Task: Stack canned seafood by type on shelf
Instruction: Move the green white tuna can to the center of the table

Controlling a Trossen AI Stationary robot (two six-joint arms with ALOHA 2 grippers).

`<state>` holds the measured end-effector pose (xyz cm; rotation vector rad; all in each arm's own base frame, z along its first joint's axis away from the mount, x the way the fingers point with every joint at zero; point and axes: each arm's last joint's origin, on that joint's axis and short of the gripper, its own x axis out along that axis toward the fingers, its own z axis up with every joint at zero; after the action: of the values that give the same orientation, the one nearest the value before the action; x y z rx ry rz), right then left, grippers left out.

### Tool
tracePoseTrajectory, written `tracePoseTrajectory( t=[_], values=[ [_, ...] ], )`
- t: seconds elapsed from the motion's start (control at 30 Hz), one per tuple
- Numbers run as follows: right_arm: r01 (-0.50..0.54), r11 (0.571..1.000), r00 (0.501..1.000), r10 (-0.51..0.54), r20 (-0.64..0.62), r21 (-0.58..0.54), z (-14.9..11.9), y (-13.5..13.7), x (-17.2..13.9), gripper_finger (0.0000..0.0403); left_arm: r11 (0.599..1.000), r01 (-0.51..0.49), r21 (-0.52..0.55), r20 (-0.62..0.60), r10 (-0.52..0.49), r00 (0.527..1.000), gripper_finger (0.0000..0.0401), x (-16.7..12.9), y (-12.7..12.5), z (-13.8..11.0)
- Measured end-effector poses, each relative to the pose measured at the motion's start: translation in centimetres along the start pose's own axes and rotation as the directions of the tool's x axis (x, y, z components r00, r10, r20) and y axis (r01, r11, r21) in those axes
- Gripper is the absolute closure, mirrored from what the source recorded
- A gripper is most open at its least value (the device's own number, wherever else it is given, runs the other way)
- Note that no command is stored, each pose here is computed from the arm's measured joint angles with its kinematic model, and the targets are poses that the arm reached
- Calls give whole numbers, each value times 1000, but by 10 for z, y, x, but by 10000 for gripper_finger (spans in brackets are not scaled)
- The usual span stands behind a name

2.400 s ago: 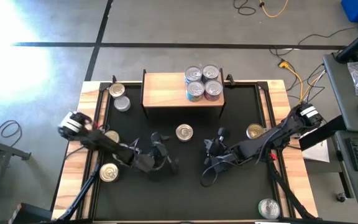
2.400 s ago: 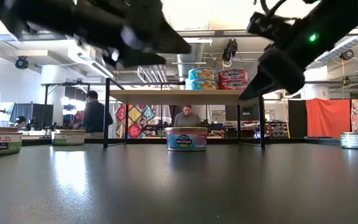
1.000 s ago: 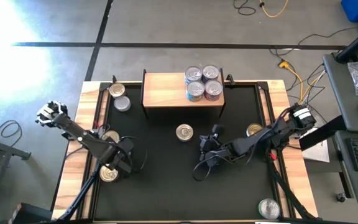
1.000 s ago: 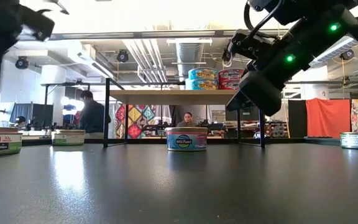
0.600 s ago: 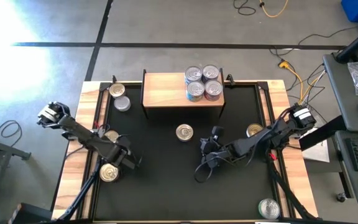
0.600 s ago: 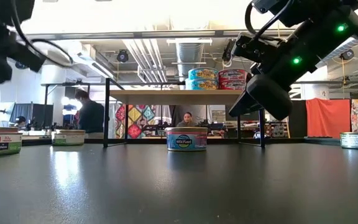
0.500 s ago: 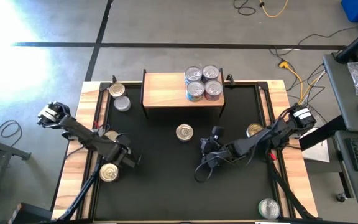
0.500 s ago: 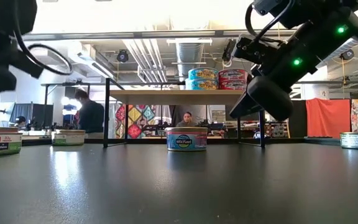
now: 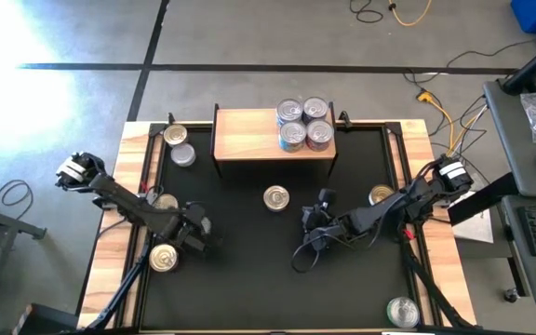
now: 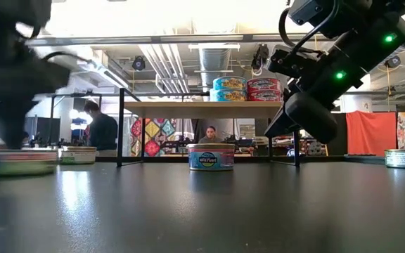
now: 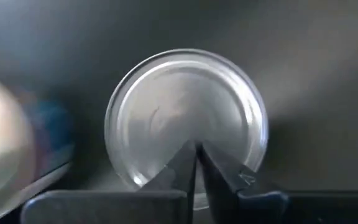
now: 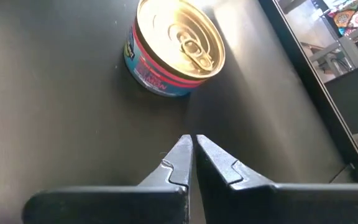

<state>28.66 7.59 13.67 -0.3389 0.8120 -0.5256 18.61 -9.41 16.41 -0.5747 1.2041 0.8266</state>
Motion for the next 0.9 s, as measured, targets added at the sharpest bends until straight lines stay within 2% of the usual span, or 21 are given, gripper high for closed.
tracePoseTrajectory(
  t=[0.07, 0.17, 0.23, 0.4, 0.5, 0.67, 0.77, 0.9],
  values=[
    [-1, 1000, 1000, 1, -1, -1, 0, 0, 0, 390, 990, 133, 53, 104, -138, 985, 398, -2, -16, 3],
    [-24, 1000, 1000, 23, -10, -6, -1, 1, 0, 390, 963, 223, 152, 314, -261, 913, 395, -10, -33, 11],
    [-52, 999, 998, 52, -21, -9, -2, 1, 0, 390, 948, 233, 215, 380, -302, 874, 393, -19, -41, 15],
    [-135, 991, 991, 135, -25, -4, 0, 4, 0, 390, 936, 194, 294, 390, -302, 870, 393, -44, -47, 10],
    [-181, 983, 984, 180, 10, 30, 4, 6, -1, 390, 931, 221, 290, 388, -326, 862, 392, -52, -46, -11],
    [-235, 960, 961, 207, 182, 150, 21, 12, 1, 390, 903, 330, 275, 452, -425, 785, 392, -38, -46, -70],
    [-257, 954, 935, 205, 289, 155, 28, 22, 9, 390, 892, 317, 322, 500, -445, 743, 392, -21, -46, -97],
    [-298, 950, 898, 245, 366, 94, 36, 43, 25, 390, 907, 257, 333, 510, -402, 760, 392, 2, -48, -112]
  ],
)
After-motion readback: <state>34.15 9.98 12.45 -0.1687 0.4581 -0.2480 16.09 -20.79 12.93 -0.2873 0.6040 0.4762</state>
